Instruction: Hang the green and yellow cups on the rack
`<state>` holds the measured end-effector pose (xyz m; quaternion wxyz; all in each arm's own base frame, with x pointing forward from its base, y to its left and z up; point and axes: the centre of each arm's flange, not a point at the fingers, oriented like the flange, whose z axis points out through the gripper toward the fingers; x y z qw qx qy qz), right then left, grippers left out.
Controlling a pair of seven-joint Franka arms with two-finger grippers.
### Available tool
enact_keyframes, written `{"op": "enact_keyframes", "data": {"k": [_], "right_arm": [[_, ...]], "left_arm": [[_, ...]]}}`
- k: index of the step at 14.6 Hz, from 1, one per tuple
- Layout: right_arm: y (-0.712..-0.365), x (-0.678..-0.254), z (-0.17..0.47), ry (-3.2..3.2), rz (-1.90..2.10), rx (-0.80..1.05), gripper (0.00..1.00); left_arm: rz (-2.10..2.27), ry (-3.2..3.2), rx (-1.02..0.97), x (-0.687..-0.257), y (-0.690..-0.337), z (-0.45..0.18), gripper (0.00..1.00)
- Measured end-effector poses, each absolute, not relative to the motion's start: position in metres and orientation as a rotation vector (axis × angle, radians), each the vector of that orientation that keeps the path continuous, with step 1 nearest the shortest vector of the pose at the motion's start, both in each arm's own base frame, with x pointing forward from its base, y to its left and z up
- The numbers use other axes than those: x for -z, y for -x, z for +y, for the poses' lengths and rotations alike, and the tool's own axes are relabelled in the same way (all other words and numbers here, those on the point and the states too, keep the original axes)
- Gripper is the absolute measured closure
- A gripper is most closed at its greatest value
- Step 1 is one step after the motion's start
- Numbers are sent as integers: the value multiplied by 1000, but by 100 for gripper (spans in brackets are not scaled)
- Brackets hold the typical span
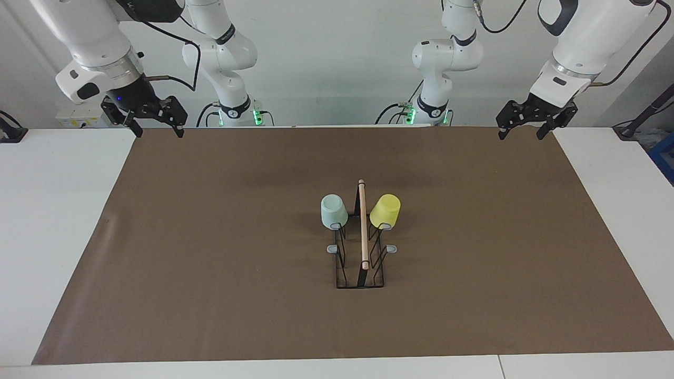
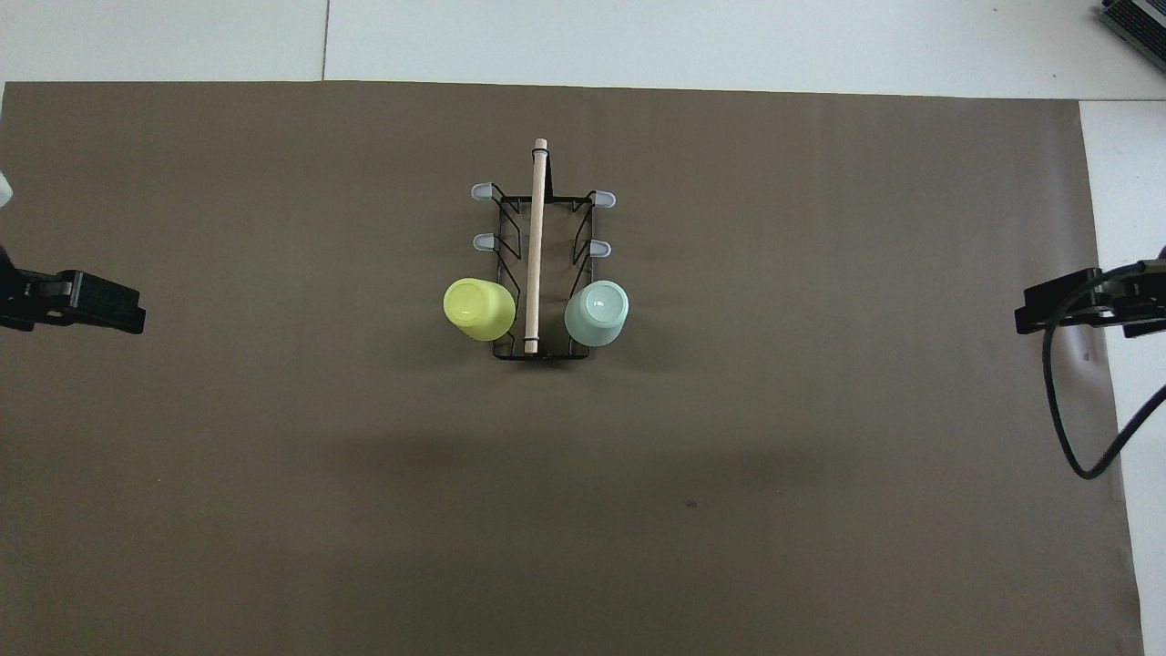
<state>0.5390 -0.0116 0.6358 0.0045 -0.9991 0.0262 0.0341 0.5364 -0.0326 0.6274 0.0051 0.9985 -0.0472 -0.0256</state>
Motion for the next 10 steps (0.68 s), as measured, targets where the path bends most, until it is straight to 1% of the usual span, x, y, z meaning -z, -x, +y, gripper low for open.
{"op": "enact_keyframes", "data": {"k": [5, 10], "right_arm": [[-539, -636, -11, 3130, 79, -107, 0], [-545, -634, -10, 3131, 78, -37, 0]], "left_arm": [[-155, -3115, 76, -629, -535, -30, 0], [-155, -3115, 76, -629, -535, -29, 0]]}}
